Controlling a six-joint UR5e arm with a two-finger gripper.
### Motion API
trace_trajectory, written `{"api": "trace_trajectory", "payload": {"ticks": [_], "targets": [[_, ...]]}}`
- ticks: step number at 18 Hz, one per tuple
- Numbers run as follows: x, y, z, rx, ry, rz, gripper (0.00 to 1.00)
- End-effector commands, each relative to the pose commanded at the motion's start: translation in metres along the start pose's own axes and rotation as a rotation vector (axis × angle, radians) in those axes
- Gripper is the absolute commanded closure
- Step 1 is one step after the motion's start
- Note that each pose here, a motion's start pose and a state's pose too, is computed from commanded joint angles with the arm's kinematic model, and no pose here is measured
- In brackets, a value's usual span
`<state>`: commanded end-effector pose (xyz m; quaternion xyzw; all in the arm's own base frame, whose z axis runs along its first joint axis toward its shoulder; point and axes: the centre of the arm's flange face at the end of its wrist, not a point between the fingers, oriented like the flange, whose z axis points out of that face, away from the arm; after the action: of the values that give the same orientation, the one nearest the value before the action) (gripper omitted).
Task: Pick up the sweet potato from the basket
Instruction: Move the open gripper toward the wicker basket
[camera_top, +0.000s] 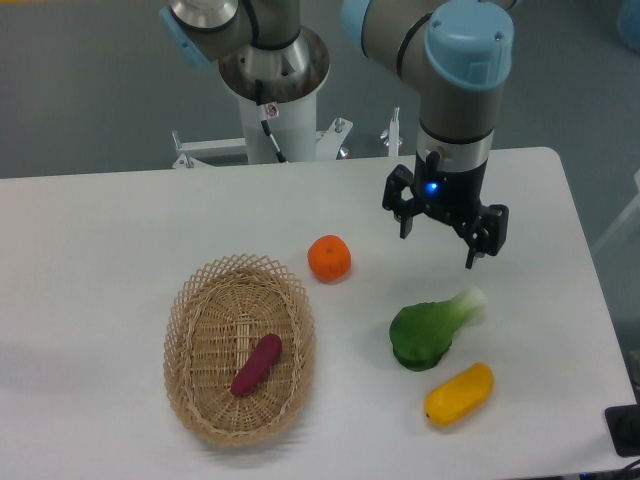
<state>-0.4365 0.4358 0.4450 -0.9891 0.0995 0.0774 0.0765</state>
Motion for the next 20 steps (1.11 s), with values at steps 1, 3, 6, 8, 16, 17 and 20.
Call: {"api": "trace_trajectory", "payload": {"ticks": [1, 3, 6, 8, 16, 17, 20], "targets": [[0.0, 0.0, 0.001, 0.0, 0.0, 0.002, 0.0], [0.0, 0.0, 0.002, 0.001, -0.001, 0.002, 0.0], [0.002, -0.003, 0.004, 0.006, 0.006, -0.003, 0.0], [0.007, -0.01, 0.004, 0.01, 0.009, -0.05, 0.0], [0.038, -0.052, 0.019, 0.01, 0.039, -0.128, 0.0], [0.048, -0.065, 0.02, 0.016, 0.038, -0.142, 0.0], [0.077, -0.088, 0.04, 0.017, 0.05, -0.174, 0.0]]}}
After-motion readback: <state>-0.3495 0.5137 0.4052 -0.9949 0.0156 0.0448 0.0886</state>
